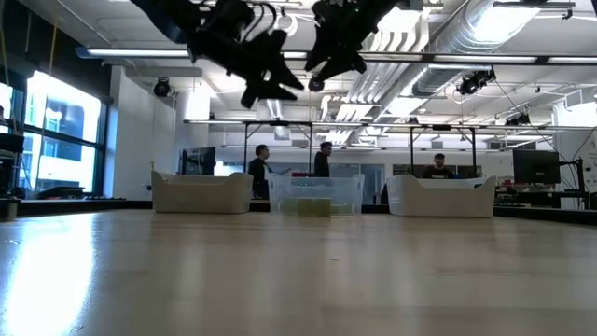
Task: Sort & place blocks by color
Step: Return to Home Position
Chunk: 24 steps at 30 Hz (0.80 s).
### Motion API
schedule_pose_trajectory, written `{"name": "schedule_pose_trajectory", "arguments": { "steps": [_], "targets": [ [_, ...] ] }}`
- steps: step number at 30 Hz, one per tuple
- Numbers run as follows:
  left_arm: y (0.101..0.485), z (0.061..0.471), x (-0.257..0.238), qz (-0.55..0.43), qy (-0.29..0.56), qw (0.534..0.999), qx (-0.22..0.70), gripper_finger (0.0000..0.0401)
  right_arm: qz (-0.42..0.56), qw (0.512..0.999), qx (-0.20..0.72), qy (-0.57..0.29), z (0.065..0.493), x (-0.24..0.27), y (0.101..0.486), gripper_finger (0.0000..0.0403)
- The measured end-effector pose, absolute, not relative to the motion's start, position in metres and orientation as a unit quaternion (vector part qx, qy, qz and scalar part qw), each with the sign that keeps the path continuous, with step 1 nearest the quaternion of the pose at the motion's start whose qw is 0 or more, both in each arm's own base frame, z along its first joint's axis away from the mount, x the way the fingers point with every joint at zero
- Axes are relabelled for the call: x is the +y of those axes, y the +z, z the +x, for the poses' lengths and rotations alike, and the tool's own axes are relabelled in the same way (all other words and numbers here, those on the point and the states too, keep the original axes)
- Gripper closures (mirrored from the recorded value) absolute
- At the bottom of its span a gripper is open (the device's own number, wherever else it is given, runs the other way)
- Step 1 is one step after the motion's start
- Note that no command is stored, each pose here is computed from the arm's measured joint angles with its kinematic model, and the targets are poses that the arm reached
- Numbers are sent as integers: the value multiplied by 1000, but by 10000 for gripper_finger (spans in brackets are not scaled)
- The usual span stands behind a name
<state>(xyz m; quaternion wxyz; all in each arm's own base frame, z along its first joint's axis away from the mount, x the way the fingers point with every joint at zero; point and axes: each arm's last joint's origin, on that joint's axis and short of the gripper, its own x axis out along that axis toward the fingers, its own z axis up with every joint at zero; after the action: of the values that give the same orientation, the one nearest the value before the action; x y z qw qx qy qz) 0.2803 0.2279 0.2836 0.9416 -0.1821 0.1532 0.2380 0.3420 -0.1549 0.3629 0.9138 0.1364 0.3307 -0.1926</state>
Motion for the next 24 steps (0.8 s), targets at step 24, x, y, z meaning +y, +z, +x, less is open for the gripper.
{"name": "schedule_pose_trajectory", "arguments": {
  "steps": [24],
  "targets": [
    [307,194,90,-142,166,970,106,243,156,929,330,-59,380,-61,310,202]
  ]
}}
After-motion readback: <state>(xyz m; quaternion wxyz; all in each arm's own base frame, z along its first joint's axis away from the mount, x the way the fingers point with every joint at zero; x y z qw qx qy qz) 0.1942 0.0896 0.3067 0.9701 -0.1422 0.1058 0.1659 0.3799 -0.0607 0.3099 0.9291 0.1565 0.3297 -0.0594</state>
